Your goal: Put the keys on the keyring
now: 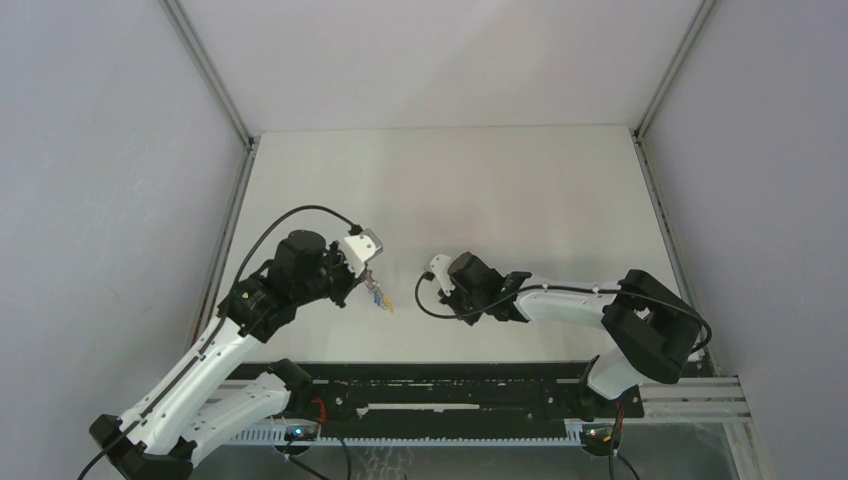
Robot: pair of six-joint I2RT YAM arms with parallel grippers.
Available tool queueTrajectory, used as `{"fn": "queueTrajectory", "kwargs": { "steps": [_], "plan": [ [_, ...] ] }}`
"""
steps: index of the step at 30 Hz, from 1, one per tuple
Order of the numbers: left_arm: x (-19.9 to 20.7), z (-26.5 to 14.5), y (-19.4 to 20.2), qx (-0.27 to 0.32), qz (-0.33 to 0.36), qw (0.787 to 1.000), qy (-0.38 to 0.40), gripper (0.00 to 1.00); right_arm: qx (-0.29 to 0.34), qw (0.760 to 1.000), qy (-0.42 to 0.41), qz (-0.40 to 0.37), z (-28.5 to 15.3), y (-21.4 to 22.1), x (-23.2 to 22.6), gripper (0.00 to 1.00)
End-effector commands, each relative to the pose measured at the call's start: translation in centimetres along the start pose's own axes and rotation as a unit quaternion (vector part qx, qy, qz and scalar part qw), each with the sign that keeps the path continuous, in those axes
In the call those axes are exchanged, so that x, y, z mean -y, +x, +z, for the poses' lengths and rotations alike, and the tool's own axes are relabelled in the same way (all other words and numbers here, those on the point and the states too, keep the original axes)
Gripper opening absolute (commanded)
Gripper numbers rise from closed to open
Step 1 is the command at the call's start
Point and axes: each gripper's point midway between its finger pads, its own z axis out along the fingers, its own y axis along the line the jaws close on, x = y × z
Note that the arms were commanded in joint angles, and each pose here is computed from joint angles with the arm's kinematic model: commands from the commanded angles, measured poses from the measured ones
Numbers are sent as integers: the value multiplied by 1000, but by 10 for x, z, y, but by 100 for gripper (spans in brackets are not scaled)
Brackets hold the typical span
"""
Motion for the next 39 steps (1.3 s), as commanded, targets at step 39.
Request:
{"fn": "queueTrajectory", "kwargs": {
  "steps": [39],
  "plan": [
    [91,4,-68,89,184,960,193,0,357,874,-106,-312,-166,-141,-77,0]
  ]
}}
